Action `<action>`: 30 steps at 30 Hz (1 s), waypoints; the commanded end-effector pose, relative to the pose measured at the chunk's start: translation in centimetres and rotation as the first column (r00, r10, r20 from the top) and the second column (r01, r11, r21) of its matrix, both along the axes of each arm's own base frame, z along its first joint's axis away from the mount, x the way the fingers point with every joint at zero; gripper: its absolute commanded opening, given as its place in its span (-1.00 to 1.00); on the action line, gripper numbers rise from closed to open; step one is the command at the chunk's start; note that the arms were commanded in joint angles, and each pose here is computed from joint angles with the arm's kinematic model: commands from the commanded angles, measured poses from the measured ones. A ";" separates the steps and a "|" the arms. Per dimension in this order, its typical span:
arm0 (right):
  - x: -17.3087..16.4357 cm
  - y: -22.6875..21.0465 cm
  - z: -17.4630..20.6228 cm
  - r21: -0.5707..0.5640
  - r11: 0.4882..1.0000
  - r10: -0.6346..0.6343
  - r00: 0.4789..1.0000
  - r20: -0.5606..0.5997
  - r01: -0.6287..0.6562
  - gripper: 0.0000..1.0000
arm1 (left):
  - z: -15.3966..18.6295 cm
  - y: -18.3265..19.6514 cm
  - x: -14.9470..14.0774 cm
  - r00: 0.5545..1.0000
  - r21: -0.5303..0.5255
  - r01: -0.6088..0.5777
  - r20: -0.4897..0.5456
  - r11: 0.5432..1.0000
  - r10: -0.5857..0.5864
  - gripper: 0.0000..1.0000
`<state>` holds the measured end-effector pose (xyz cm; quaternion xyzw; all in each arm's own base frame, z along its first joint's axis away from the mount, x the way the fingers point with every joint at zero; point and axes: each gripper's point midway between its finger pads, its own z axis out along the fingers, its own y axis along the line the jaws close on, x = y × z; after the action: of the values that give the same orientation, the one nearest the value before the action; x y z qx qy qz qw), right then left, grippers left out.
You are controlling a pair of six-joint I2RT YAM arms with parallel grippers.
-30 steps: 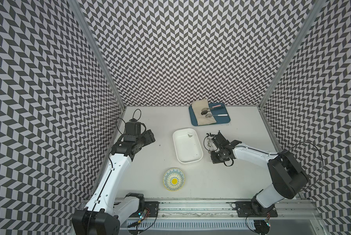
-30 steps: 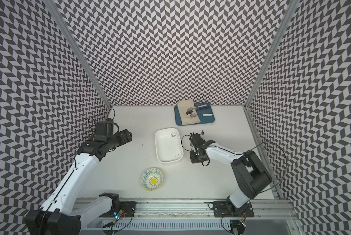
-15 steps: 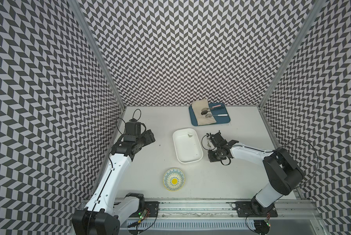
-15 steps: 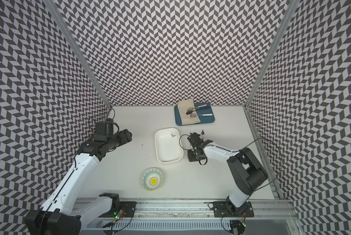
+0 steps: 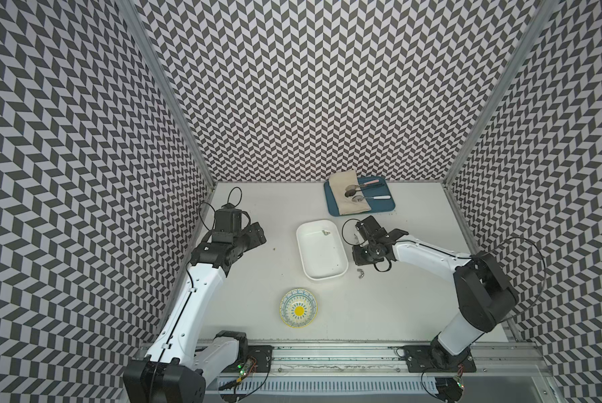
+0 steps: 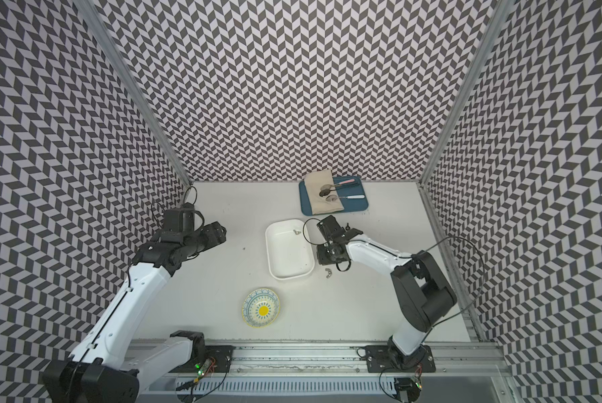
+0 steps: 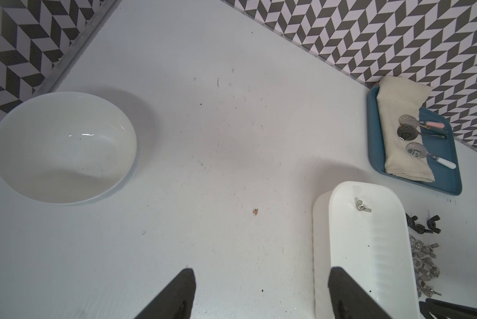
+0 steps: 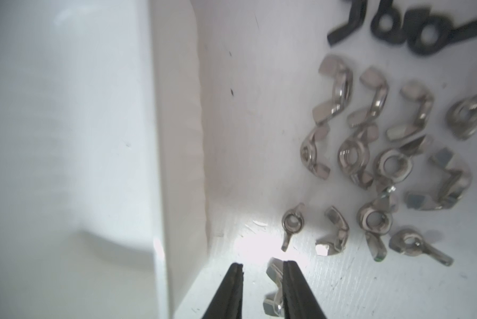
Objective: Take out the wing nut from the storage box
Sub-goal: Place the wing nut at the center of the board, then pick up the wing nut from the storage box.
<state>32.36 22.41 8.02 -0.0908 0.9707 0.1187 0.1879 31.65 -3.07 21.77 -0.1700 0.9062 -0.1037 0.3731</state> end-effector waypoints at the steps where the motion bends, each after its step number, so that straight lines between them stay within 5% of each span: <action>1: 2.2 0.8 5.0 0.027 0.999 -0.023 0.993 0.112 0.021 -0.38 | -0.2 0.2 0.0 1.000 0.003 -0.004 0.004 1.000 0.004 0.60; 13: 6.1 7.8 10.9 0.126 0.988 0.055 0.974 0.220 -0.084 -0.34 | -0.5 0.2 -0.3 1.000 0.001 -0.008 0.000 1.000 0.008 0.60; 30: 7.1 16.1 4.4 0.001 0.990 0.136 0.973 0.187 -0.139 -0.34 | -1.5 0.4 -1.1 1.000 -0.001 -0.016 -0.018 1.000 0.016 0.60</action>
<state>38.53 38.41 12.38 -0.1783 0.9391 0.1500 0.2526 30.68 -2.97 19.73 -0.1717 0.9141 -0.0981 0.3539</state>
